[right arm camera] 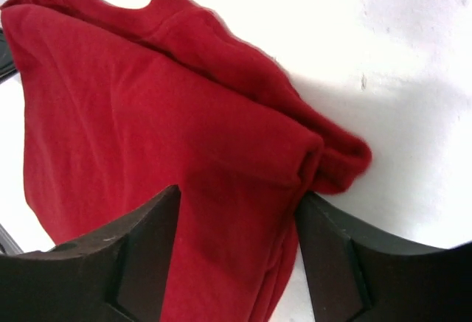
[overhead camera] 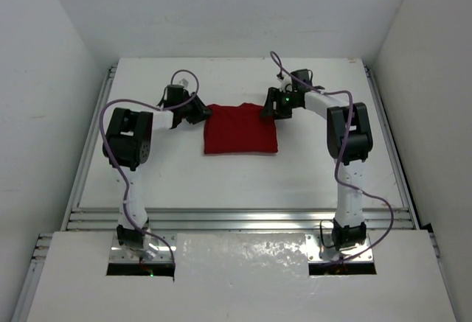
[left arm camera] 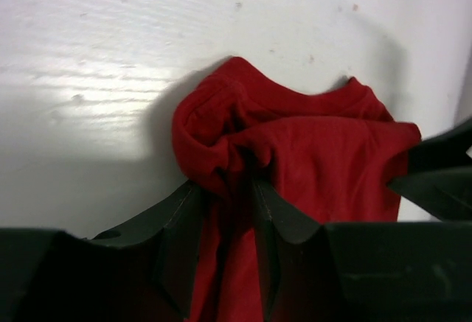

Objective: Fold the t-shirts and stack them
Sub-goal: Smooth out wrinkles on the folded tshirt

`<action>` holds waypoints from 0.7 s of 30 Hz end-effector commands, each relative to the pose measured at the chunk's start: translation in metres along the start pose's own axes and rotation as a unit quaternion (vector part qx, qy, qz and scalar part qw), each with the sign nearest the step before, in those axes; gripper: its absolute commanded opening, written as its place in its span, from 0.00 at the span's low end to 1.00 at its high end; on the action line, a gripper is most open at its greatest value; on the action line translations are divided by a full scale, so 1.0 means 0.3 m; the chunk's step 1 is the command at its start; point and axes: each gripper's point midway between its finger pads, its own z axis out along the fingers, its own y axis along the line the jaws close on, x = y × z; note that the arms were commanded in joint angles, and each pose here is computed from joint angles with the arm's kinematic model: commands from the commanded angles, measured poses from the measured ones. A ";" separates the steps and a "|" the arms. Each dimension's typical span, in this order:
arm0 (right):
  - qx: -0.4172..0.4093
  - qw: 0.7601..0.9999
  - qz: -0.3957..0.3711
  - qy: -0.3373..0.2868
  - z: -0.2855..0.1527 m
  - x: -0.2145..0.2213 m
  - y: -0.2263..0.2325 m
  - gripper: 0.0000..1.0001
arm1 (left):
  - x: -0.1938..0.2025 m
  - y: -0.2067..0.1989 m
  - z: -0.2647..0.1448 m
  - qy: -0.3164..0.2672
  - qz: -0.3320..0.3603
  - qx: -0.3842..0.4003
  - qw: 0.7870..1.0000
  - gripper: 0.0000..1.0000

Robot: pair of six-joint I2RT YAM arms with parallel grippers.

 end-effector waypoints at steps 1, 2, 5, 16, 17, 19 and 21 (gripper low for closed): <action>-0.015 1.000 -0.017 -0.002 0.039 -0.027 0.033 0.60 | 0.030 -0.055 0.028 0.031 0.022 0.080 0.996 0.31; -0.013 1.000 -0.021 -0.002 0.044 -0.031 0.035 0.57 | 0.034 -0.069 0.026 0.036 0.024 0.092 0.995 0.31; -0.014 0.999 -0.037 -0.001 0.064 -0.041 0.055 0.44 | 0.058 -0.123 0.008 0.054 0.035 0.142 0.988 0.31; 0.037 0.998 -0.052 -0.002 0.046 -0.049 0.006 0.49 | 0.036 -0.033 -0.021 0.035 0.046 0.065 0.996 0.61; 0.039 0.998 -0.052 -0.005 0.042 -0.059 0.006 0.50 | 0.036 -0.021 -0.021 0.036 0.044 0.057 0.997 0.63; 0.050 0.998 -0.047 0.000 0.038 -0.058 -0.010 0.55 | 0.032 0.031 -0.019 0.034 0.038 0.011 0.999 0.63; 0.056 0.997 -0.048 -0.004 0.027 -0.066 -0.016 0.63 | 0.016 0.053 -0.040 0.021 0.038 -0.013 0.999 0.63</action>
